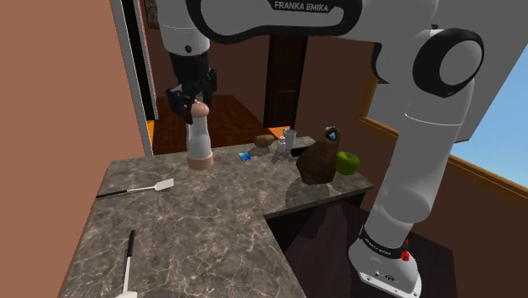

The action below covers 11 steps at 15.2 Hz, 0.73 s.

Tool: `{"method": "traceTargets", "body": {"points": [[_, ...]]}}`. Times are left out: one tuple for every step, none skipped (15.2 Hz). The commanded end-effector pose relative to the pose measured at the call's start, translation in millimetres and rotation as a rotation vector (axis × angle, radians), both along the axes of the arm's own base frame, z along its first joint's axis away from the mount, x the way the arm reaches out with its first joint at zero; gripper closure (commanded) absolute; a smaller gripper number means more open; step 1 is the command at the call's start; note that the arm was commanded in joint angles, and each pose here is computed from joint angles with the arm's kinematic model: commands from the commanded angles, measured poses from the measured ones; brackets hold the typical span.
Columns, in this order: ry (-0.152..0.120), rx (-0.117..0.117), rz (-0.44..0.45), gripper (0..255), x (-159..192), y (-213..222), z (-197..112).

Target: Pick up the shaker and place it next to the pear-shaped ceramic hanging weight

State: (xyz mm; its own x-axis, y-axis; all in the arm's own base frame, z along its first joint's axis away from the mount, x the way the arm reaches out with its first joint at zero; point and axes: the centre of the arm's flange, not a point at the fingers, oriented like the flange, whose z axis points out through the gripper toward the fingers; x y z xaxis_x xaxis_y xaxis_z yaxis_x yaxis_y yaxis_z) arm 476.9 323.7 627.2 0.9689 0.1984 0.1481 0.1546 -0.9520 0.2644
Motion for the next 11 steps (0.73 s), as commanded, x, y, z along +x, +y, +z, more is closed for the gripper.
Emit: {"method": "traceTargets", "body": {"points": [[0.0, 0.0, 0.0, 255, -0.7, 0.5, 10.9], [0.0, 0.0, 0.0, 255, -0.7, 0.5, 16.1], [0.0, 0.0, 0.0, 255, -0.7, 0.5, 21.4], [0.0, 0.0, 0.0, 255, -0.7, 0.5, 26.7], [0.0, 0.0, 0.0, 255, -0.7, 0.5, 32.0], [0.0, 0.0, 0.0, 255, -0.7, 0.5, 37.3], [0.0, 0.0, 0.0, 255, -0.7, 0.5, 42.5], [0.0, 0.0, 0.0, 255, -0.7, 0.5, 47.8], [0.0, 0.0, 0.0, 255, -0.7, 0.5, 53.1], [0.0, 0.0, 0.0, 255, -0.7, 0.5, 54.6], [0.0, 0.0, 0.0, 255, 1.0, -12.5, 54.6]]}}
